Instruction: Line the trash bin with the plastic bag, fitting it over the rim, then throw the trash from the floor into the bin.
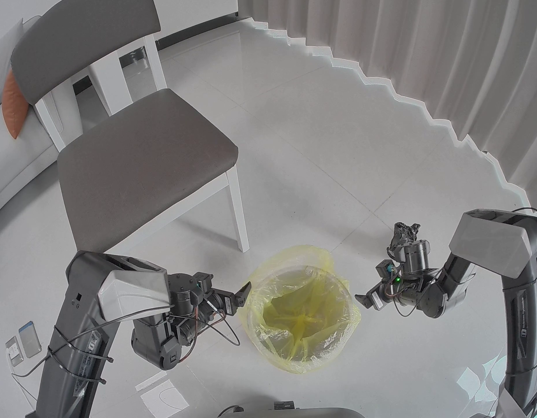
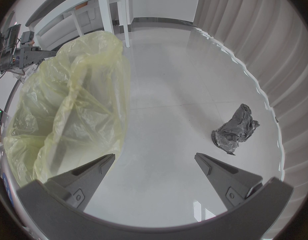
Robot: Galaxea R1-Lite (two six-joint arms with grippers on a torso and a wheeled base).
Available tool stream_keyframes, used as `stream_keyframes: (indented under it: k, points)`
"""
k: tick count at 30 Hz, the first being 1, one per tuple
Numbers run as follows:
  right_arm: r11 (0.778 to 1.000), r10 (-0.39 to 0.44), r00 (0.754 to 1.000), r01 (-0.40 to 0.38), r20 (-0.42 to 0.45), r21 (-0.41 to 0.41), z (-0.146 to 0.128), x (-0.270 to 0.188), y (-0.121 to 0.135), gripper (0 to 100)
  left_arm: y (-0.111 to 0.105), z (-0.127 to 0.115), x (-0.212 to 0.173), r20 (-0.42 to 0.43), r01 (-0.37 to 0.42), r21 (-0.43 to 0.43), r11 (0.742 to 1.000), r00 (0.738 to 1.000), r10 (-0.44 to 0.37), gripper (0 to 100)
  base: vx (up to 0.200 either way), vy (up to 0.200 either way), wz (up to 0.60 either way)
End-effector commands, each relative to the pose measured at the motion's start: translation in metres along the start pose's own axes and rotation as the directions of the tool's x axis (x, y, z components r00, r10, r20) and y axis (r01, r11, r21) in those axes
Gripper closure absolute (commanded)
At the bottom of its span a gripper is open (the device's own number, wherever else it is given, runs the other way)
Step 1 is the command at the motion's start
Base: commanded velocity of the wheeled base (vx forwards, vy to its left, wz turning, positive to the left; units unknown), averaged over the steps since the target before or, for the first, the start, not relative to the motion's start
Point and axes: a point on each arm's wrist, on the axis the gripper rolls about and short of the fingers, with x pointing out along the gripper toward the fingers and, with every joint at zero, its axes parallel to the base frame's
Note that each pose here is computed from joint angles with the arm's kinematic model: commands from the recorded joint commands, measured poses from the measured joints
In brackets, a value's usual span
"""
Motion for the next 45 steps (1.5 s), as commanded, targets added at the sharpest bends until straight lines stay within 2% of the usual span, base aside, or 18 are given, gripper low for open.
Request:
stream_keyframes:
  k: [1, 6, 10, 16, 23, 45]
  points:
    - [0.999, -0.047, 0.995, 0.046, 0.086, 0.013, 0.026, -0.024, -0.017, 0, -0.003, -0.013, 0.005, -0.014, 0.01, 0.004, 1.0, 1.0, -0.01, 0, 0.0, 0.0, 0.0]
    - [0.997, -0.072, 0.981, 0.071, 0.18, 0.013, 0.055, -0.03, -0.023, 0, -0.002, -0.015, 0.011, -0.002, 0.007, 0.004, 1.0, 1.0, -0.007, 0, 0.0, 0.0, 0.0]
    - [0.998, -0.062, 0.968, 0.064, 0.244, 0.0, 0.076, -0.023, -0.013, 0, -0.001, -0.012, 0.009, 0.003, 0.006, 0.004, 1.0, 1.0, -0.006, 0, 0.0, 0.0, 0.0]
    - [0.998, -0.033, 0.954, 0.016, 0.298, 0.061, 0.096, -0.007, 0.007, 0, 0.0, -0.006, 0.005, 0.01, -0.002, 0.003, 1.0, 1.0, 0.002, 0, 0.0, 0.0, 0.0]
    - [0.999, -0.009, 0.958, -0.006, 0.286, 0.05, 0.094, 0.0, 0.016, 0, 0.0, -0.005, 0.005, 0.012, -0.002, 0.001, 1.0, 1.0, 0.002, 0, 0.0, 0.0, 0.0]
    - [0.998, 0.028, 0.983, -0.038, 0.18, 0.053, 0.054, 0.063, 0.031, 0, -0.001, -0.003, -0.001, 0.003, -0.007, 0.001, 1.0, 1.0, 0.007, 0, 0.0, 0.0, 0.0]
